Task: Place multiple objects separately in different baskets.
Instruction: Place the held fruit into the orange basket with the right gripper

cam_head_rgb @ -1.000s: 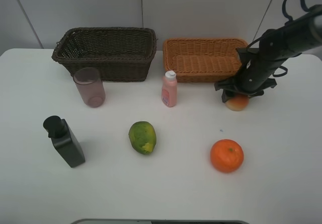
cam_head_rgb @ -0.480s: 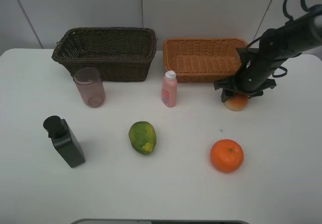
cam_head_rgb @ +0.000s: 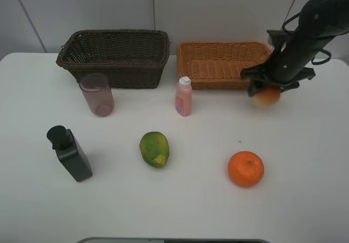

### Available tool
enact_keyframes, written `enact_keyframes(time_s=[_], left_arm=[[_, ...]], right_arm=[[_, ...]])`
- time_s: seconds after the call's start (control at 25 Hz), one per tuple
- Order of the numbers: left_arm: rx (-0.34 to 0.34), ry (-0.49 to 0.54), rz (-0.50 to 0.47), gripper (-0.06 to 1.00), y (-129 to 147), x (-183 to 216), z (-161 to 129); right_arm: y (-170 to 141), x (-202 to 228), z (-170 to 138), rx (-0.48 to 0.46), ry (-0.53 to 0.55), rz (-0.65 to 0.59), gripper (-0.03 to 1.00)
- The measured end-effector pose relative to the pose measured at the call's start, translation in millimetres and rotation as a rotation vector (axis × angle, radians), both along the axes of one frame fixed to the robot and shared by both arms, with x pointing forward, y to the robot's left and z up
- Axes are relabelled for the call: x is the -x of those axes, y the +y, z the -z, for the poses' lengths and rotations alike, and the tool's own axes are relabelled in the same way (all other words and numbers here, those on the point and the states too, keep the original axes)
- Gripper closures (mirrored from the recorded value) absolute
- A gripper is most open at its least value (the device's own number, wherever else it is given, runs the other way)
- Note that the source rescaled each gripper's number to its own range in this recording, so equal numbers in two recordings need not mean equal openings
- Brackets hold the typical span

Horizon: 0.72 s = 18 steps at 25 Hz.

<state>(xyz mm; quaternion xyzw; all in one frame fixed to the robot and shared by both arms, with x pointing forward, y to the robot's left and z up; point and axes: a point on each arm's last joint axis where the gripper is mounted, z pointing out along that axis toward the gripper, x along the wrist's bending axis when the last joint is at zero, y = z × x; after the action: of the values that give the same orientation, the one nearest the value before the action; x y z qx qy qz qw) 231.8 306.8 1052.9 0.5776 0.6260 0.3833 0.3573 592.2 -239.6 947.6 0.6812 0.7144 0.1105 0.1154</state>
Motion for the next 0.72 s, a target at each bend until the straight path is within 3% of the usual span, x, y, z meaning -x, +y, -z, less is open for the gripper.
enact_keyframes(time_s=[0.24,0.4,0.72], left_arm=[[0.000,0.000,0.000,-0.06,0.0,0.0,0.0],[0.000,0.000,0.000,-0.06,0.0,0.0,0.0],[0.000,0.000,0.000,-0.06,0.0,0.0,0.0]], right_arm=[[1.7,-17.9,-52.6,0.011,-0.021,0.011,0.59],[4.8,-42.5,-75.4,0.012,-0.106,0.008,0.59],[13.6,-98.6,-54.6,0.022,-0.169,-0.003,0.59]])
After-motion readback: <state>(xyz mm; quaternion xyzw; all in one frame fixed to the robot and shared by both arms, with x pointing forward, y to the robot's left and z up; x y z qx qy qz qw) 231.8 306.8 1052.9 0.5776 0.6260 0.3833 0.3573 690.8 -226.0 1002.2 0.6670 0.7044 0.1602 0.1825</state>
